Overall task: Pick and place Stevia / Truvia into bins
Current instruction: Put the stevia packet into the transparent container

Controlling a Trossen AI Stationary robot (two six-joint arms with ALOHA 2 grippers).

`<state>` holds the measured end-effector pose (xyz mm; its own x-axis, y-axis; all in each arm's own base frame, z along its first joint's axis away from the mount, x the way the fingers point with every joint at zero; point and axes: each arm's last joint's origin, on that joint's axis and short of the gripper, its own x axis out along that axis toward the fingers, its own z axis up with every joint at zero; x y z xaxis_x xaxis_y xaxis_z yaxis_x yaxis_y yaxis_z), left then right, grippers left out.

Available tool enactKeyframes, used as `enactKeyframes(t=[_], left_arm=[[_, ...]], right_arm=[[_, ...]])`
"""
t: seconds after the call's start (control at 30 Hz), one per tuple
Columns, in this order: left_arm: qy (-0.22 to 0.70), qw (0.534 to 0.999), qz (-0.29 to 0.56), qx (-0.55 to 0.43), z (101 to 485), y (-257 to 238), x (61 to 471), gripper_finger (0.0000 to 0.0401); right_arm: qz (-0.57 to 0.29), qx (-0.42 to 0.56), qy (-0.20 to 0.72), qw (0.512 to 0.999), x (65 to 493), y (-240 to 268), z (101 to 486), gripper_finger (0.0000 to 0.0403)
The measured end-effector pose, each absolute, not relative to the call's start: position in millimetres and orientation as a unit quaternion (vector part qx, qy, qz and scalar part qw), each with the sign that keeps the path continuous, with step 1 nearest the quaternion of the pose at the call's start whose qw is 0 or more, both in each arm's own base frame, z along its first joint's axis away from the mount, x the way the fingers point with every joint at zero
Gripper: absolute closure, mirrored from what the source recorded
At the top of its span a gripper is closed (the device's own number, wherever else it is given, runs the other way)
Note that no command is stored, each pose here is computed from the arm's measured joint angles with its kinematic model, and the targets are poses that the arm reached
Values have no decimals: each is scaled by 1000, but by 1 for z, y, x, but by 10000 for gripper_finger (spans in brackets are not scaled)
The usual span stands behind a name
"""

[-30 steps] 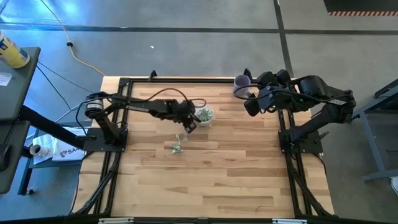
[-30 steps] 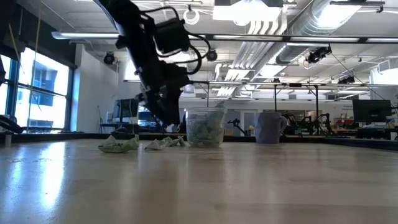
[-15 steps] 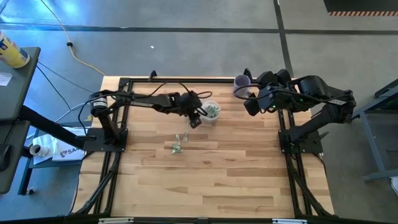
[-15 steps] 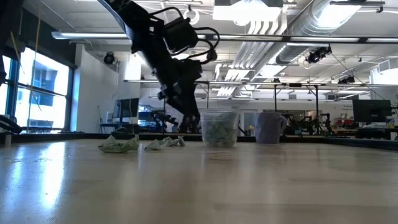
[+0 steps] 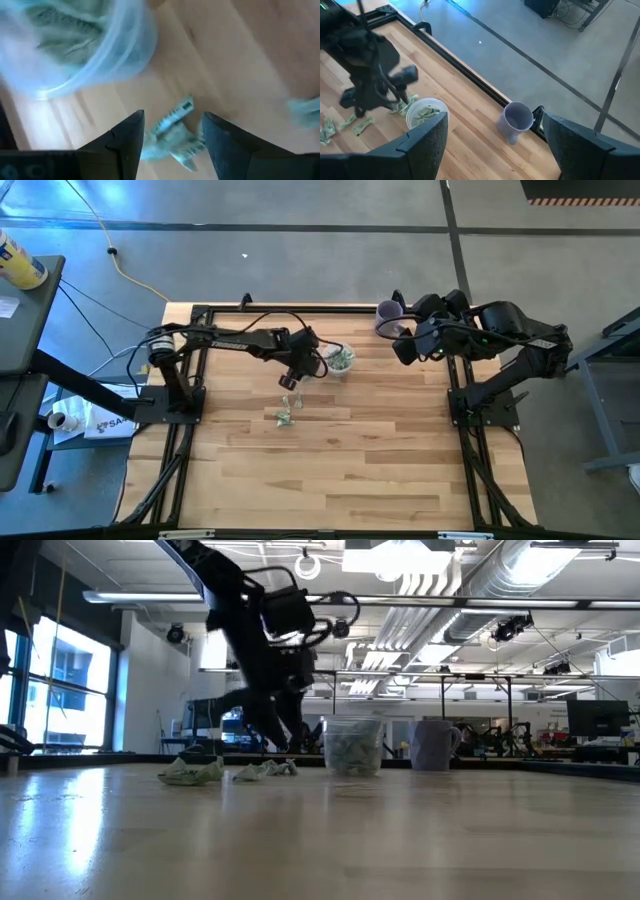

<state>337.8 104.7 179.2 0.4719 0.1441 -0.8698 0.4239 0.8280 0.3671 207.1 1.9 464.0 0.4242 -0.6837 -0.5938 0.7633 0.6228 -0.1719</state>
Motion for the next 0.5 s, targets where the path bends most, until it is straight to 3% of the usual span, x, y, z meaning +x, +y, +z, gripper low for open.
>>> enactKeyframes(t=[0.1,0.33,0.5], left_arm=[[504,795,-110,318,167,108,342,169],[512,794,-114,308,149,114,347,171],[520,796,-111,289,144,113,348,233]], right_arm=[[-430,64,321,841,207,2,464,89],[-432,69,318,841,207,2,464,89],[-435,66,316,841,207,2,464,89]])
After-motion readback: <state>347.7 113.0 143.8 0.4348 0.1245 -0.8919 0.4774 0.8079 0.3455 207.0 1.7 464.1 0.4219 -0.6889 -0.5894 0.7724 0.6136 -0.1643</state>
